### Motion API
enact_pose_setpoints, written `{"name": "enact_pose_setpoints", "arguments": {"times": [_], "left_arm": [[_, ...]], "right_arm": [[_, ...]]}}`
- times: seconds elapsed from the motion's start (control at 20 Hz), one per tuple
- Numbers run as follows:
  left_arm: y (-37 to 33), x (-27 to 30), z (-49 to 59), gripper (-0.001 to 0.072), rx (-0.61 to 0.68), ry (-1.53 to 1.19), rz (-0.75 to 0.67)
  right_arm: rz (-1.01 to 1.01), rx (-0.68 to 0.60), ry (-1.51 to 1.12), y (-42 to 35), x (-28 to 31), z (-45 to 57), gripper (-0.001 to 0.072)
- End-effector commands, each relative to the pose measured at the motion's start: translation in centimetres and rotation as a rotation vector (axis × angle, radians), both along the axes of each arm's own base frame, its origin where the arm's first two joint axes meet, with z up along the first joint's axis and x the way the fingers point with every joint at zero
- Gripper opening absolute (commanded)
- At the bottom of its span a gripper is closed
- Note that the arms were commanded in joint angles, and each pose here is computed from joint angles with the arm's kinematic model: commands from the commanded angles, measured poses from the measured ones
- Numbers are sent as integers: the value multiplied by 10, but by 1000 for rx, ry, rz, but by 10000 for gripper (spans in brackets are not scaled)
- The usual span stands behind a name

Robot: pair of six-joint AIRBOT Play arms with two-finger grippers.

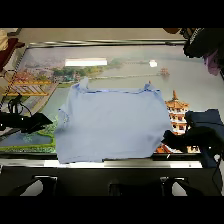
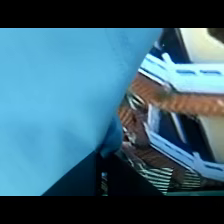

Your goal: Fold the clothes and pants, and hang the long-sleeved shirts on hangers.

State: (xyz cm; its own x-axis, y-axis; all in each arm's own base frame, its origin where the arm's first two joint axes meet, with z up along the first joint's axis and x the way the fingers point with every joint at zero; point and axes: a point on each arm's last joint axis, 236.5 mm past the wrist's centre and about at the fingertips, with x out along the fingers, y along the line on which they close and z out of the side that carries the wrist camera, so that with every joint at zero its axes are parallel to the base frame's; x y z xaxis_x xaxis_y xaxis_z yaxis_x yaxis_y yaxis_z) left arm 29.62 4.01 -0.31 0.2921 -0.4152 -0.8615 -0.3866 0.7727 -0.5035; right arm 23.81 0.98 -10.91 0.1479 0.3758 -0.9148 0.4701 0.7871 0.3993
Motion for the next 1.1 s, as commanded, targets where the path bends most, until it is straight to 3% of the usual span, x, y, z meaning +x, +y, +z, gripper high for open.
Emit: {"name": "enact_pose_setpoints", "arguments": {"times": [0.0, 0.6, 1.05], "left_arm": [[1, -18, -11, 597, -6, 45, -6], [-39, -107, -76, 597, -142, 356, 30], [-58, -134, -96, 596, -138, 458, 18]], "right_arm": [[-30, -15, -32, -3, 6, -2, 39], [-48, 42, -129, 16, 8, 45, 37], [-53, 36, -185, 18, 10, 61, 37]]}}
